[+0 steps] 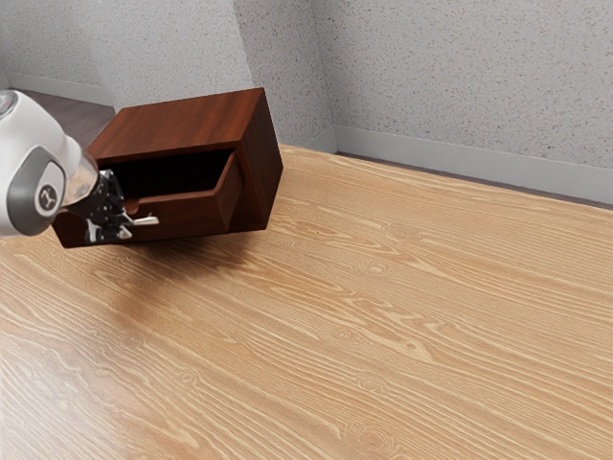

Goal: Pull the drawer handle with one arm to open the drawer

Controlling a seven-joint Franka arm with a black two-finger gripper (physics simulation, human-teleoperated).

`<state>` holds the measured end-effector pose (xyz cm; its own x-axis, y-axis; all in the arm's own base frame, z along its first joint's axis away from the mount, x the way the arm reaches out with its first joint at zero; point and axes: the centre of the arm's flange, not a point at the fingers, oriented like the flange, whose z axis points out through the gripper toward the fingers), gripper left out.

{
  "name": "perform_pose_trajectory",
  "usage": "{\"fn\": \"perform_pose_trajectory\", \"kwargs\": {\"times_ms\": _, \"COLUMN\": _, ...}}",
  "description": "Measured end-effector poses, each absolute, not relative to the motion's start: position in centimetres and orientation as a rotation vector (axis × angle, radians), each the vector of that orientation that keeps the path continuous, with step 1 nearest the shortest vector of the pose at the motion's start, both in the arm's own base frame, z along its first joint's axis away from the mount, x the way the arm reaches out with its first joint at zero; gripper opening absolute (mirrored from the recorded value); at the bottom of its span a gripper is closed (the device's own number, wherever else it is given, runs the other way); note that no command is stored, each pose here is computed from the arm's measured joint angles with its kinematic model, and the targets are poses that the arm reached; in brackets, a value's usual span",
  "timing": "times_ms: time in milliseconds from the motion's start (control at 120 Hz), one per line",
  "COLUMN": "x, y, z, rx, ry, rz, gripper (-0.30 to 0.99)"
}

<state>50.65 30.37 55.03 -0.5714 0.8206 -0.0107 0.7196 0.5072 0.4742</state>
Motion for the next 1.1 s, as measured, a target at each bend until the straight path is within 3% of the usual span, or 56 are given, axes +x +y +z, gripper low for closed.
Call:
{"fn": "perform_pose_trajectory", "kwargs": {"times_ms": 600, "x": 49.1, "y": 30.5, "z": 55.6, "rx": 1.295, "ry": 2.526, "rz": 0.643, "gripper": 0.05}}
{"fn": "perform_pose_trajectory", "kwargs": {"times_ms": 883, "x": 48.8, "y": 28.5, "z": 58.9, "rx": 1.321, "ry": 2.463, "rz": 0.710, "gripper": 0.11}}
{"fn": "perform_pose_trajectory", "kwargs": {"times_ms": 950, "x": 48.5, "y": 27.3, "z": 61.8, "rx": 1.329, "ry": 2.422, "rz": 0.759, "gripper": 0.15}}
{"fn": "perform_pose_trajectory", "kwargs": {"times_ms": 1033, "x": 48.5, "y": 24.4, "z": 74.9, "rx": 1.346, "ry": 2.314, "rz": 0.880, "gripper": 0.32}}
{"fn": "perform_pose_trajectory", "kwargs": {"times_ms": 1100, "x": 47.2, "y": 18.5, "z": 82.5, "rx": 1.442, "ry": 2.258, "rz": 0.815, "gripper": 0.42}}
